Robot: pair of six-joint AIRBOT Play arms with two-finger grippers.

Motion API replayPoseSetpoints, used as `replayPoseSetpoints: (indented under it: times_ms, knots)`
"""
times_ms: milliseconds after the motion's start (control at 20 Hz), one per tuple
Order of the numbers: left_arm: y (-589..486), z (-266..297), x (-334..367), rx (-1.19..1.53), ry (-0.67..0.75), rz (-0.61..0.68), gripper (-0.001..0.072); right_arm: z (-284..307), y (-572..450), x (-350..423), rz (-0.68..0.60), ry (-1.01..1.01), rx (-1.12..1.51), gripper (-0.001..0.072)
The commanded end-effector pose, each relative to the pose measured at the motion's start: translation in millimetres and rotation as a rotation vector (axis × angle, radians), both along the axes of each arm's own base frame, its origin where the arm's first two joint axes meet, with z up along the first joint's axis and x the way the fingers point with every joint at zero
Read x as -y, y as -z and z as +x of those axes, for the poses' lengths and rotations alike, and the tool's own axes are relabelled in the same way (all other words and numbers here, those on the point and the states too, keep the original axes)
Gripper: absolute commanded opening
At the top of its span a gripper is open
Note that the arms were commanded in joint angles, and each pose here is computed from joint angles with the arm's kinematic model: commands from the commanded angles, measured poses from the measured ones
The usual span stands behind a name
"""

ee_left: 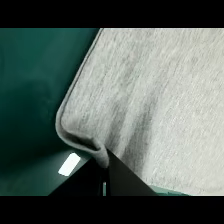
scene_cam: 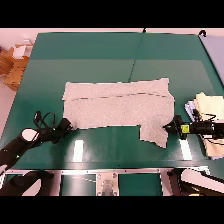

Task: Fold the shirts.

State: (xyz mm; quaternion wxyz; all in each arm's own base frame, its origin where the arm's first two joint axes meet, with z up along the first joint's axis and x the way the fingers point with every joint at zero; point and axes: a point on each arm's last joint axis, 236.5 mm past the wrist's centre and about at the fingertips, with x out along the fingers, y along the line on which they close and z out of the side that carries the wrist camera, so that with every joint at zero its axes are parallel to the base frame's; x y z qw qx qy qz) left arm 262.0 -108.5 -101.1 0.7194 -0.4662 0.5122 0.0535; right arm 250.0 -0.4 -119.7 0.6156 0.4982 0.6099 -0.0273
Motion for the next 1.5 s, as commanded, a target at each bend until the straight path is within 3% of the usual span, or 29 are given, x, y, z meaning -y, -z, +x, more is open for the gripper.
replayPoseSetpoints:
  times_ms: [0, 200, 350, 650, 750, 1000, 1450]
  knots:
    - [0, -6, 5, -0.013, 0.053, 0.003, 0.0019, 18, -20, 9, -0.049, -0.005, 0.084, 0.001]
    - [3, -46, 13, -0.172, 0.219, 0.032, 0.002, -10, -41, 31, -0.212, -0.014, 0.01, 0.0009]
    - [-19, -51, -9, -0.154, 0.22, 0.138, 0.002, -40, -53, 55, -0.37, -0.018, -0.059, 0.0009]
    - [-75, -93, -30, -0.072, 0.176, 0.209, 0.0019, -46, -78, 50, -0.408, -0.026, -0.004, 0.0009]
    - [-89, -84, -37, -0.004, 0.139, 0.229, 0.0019, -35, -87, 40, -0.387, -0.037, 0.042, 0.0008]
    - [-98, -44, -26, 0.002, 0.215, 0.23, 0.0019, 17, -126, 21, -0.358, -0.081, 0.192, 0.0009]
    - [-114, 94, -18, 0.009, 0.325, 0.308, 0.002, 122, -139, 32, -0.287, -0.092, 0.243, 0.0009]
